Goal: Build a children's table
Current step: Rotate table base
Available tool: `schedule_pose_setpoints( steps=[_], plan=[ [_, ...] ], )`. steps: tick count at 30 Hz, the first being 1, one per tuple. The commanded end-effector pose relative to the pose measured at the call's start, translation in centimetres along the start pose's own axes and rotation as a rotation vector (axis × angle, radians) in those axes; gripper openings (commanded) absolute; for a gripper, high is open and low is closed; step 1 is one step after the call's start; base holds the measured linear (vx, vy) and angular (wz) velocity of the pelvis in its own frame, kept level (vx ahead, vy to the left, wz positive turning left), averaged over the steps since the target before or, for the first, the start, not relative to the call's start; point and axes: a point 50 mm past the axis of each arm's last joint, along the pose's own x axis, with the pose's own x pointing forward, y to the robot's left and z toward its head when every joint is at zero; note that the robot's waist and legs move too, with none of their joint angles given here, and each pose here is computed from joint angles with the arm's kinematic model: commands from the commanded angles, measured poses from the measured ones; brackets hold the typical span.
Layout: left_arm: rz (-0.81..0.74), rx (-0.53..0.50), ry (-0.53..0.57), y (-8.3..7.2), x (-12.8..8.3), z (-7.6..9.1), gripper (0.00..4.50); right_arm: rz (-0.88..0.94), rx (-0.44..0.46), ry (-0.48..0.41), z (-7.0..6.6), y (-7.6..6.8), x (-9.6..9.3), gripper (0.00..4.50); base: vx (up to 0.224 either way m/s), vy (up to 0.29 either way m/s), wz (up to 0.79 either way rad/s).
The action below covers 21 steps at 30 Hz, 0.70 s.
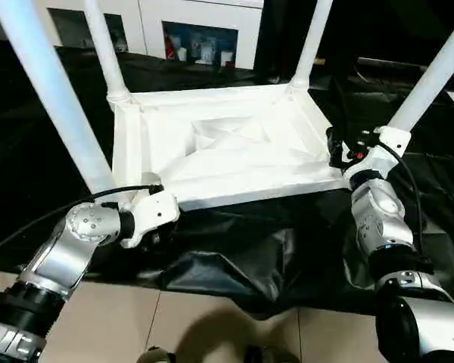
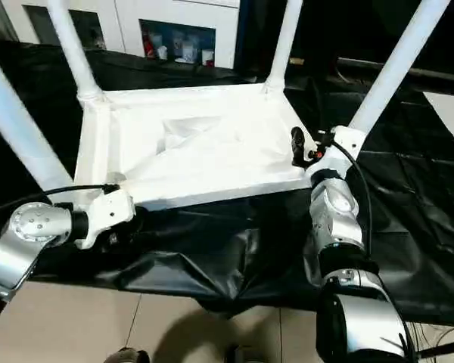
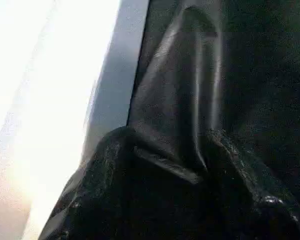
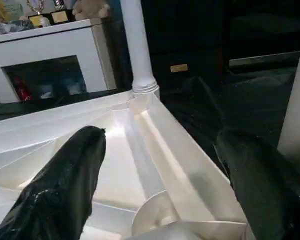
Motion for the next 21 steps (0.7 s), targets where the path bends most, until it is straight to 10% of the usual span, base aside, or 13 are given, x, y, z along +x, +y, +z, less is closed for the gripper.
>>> schedule_pose_setpoints(
  steps=[1,21],
  plan=[
    [0.068,0.023,-0.001,1.0,-0.6,0.2,2.69,-0.048,-0.005,-0.033,0.8,-1.2,0.1,3.89,0.0,0.0,0.0],
    [0.111,-0.004,-0.189,1.3,-2.6,-0.1,2.69,-0.135,-0.039,-0.071,2.4,-4.2,0.0,3.89,0.0,0.0,0.0]
  ],
)
